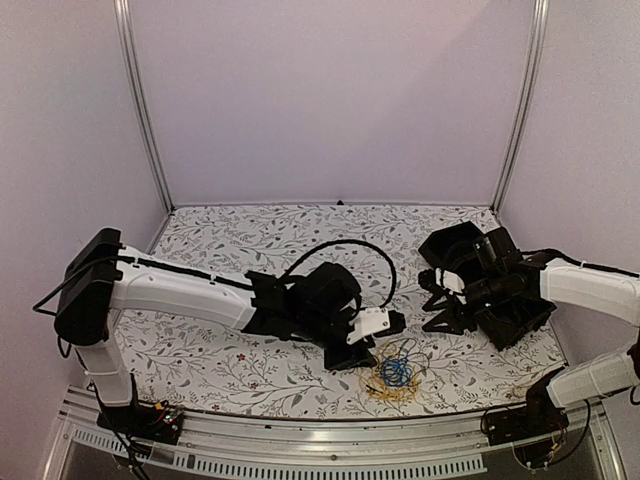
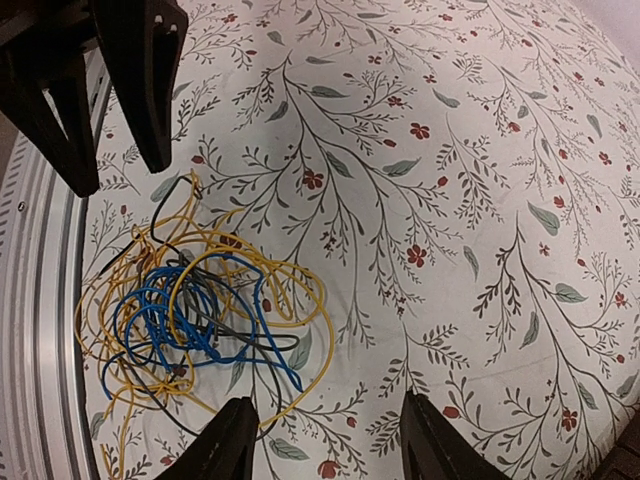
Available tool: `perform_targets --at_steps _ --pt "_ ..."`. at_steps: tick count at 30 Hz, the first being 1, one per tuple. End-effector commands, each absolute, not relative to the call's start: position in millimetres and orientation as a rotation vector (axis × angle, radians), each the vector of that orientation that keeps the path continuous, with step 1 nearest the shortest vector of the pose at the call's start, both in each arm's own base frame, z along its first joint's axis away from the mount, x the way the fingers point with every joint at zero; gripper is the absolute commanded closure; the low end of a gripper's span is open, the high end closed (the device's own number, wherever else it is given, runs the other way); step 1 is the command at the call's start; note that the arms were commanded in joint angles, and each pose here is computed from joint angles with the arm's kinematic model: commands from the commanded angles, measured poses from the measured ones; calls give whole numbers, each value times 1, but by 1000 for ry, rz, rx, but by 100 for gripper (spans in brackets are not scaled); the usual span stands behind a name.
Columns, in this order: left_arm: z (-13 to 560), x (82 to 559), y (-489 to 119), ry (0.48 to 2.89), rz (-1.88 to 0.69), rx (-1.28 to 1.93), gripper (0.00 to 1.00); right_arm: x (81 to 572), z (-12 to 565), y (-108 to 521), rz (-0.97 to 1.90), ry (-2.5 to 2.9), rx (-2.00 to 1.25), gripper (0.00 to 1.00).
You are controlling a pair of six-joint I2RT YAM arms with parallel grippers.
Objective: Untangle the cables
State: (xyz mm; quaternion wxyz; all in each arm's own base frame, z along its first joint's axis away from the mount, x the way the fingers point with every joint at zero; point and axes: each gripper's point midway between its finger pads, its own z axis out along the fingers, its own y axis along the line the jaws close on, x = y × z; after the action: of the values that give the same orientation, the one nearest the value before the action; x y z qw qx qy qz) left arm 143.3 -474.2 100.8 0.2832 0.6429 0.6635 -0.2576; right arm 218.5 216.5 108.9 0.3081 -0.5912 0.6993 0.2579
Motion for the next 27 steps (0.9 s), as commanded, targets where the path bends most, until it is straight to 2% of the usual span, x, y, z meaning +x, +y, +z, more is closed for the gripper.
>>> perform_targets --at_steps 1,9,18,23,27 --pt "82 142 -469 1725 -544 1856 62 224 106 216 646 1864 -1550 48" --pt "73 147 -474 1721 -502 1888 71 227 103 215 635 1884 -1545 48" --pt "74 152 -478 1712 -479 1879 94 228 105 215 622 1881 -1539 49" --pt "101 159 -479 1675 -488 1764 100 237 120 218 600 1848 -1506 56" --pt "151 173 -478 1602 -531 1572 100 237 168 230 654 1708 -1427 50"
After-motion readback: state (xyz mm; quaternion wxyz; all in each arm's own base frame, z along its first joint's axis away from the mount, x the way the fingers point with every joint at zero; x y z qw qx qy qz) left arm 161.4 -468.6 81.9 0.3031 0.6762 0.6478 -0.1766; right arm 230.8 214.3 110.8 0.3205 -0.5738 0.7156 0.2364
